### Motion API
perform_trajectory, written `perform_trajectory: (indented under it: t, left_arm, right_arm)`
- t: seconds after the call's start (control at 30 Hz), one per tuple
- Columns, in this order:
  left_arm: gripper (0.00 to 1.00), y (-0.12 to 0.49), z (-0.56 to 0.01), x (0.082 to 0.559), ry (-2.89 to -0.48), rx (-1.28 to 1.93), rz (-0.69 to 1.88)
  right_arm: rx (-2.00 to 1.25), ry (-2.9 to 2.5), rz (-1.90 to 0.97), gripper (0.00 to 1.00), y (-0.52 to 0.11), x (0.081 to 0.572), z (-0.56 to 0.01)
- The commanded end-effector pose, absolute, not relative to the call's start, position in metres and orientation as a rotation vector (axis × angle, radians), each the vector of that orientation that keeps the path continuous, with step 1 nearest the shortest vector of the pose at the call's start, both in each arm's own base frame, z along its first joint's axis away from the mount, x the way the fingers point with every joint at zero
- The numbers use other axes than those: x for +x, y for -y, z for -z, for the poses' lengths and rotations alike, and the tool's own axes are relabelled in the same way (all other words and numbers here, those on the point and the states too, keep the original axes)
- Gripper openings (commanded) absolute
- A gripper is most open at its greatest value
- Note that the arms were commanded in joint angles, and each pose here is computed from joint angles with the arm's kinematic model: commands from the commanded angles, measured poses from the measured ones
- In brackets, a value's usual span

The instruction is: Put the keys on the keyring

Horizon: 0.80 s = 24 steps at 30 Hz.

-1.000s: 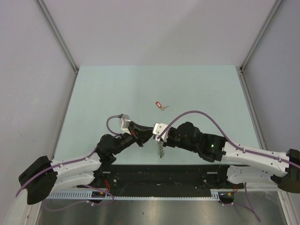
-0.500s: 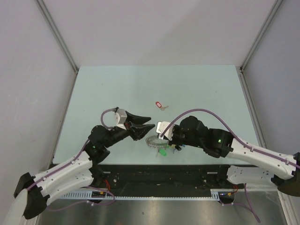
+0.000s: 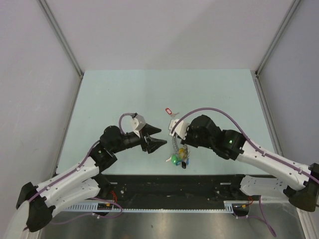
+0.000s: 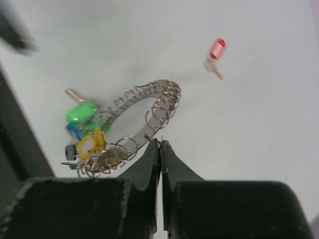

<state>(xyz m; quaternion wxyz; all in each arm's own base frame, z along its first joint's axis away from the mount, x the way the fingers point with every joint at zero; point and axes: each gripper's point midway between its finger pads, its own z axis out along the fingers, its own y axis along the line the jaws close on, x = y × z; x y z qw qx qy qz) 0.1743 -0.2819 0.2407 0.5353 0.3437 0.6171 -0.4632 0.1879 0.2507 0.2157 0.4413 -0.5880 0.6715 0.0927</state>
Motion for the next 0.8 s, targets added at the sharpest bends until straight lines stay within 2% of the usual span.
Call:
perform_trajectory:
  t: [0.0,0.17,0.27,0.33,0.47,0.57,0.77]
  left_arm:
    - [0.73,0.258,-0.272,0.197,-1.492,0.663,0.982]
    - [0.86,0.206,-0.288,0.228,-1.58,0.356,0.847]
    - [1.0,0.17,-0.284,0.241,-1.67,0.224,0.724]
    - [1.0,0.149,-0.274,0.245,-1.732,0.167,0.642]
    - [1.0,0.117,-0.27,0.249,-1.752,0.113,0.492]
    - [1.0,0.088,-0.265,0.249,-1.733,0.043,0.345]
    - [1.0,0.055,-0.274,0.231,-1.642,-0.001,0.214]
  right_arm:
    - [-1.12,-1.713,-0.061,0.0,-0.224,0.251,-0.259]
    - [-0.794,-1.793,0.123,0.0,-0.163,0.319,-0.281]
    - [-0.605,-1.819,0.258,0.0,-0.113,0.355,-0.291]
    - [-0.494,-1.818,0.338,0.0,-0.081,0.373,-0.297]
    - [-0.453,-1.876,0.357,0.05,-0.062,0.396,-0.274]
    - [-0.448,-1.958,0.313,0.05,-0.066,0.412,-0.238]
    - [-0.46,-2.132,0.065,0.05,-0.105,0.42,-0.143]
